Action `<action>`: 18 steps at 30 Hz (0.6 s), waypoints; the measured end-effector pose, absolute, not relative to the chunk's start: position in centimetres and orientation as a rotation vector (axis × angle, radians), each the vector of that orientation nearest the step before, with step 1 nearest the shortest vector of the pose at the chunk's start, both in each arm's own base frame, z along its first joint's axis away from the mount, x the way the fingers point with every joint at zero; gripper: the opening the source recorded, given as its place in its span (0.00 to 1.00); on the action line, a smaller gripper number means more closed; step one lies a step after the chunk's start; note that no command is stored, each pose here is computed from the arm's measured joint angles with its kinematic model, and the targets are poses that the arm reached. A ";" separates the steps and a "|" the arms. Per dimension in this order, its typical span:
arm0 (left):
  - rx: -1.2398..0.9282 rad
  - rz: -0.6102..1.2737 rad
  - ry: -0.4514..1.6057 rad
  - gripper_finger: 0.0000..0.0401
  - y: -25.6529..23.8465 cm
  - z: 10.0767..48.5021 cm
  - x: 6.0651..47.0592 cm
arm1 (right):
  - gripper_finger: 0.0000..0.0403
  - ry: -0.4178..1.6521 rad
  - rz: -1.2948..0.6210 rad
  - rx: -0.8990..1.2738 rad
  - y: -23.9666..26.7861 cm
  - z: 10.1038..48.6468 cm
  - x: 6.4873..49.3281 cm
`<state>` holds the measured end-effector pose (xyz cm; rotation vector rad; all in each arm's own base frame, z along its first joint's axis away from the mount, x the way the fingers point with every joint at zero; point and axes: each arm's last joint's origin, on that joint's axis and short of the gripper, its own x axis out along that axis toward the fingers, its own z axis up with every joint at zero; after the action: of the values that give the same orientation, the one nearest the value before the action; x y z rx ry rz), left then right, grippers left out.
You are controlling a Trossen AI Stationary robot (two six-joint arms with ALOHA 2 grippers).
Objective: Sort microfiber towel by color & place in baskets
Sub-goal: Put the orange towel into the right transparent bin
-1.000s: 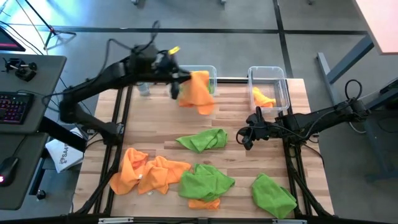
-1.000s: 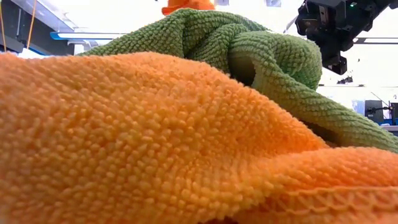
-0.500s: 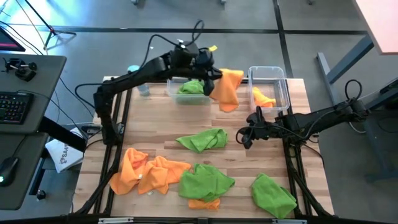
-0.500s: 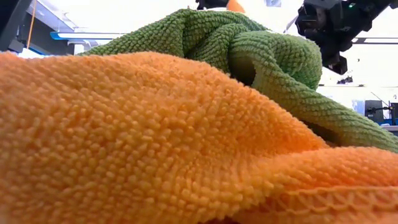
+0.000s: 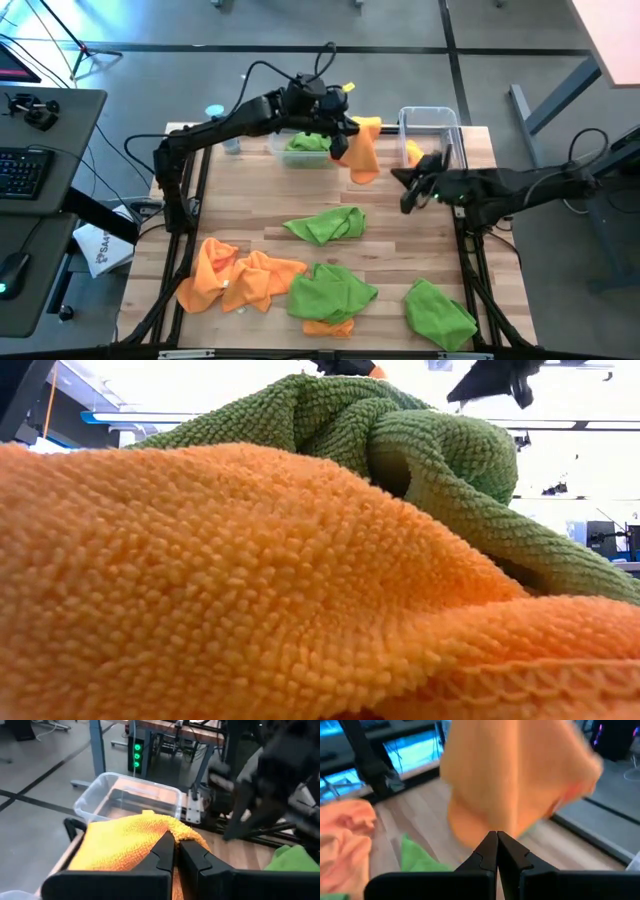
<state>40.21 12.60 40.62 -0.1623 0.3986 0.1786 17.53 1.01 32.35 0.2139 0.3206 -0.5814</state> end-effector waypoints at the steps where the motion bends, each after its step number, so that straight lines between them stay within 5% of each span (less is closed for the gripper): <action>1: -0.163 0.171 0.397 0.00 12.3 40.4 40.4 | 0.00 0.311 -0.568 0.212 0.8 33.0 17.3; 8: -0.153 0.130 0.377 0.00 10.6 40.5 41.0 | 0.05 0.324 -0.463 0.131 -0.5 35.9 17.9; 18: -0.155 0.122 0.396 0.00 10.1 40.3 41.1 | 0.42 0.342 -0.475 0.121 -2.0 36.4 20.6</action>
<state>41.10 10.12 40.31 -0.1548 0.3962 0.1215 20.63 -1.95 36.38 0.1208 0.3422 -0.4750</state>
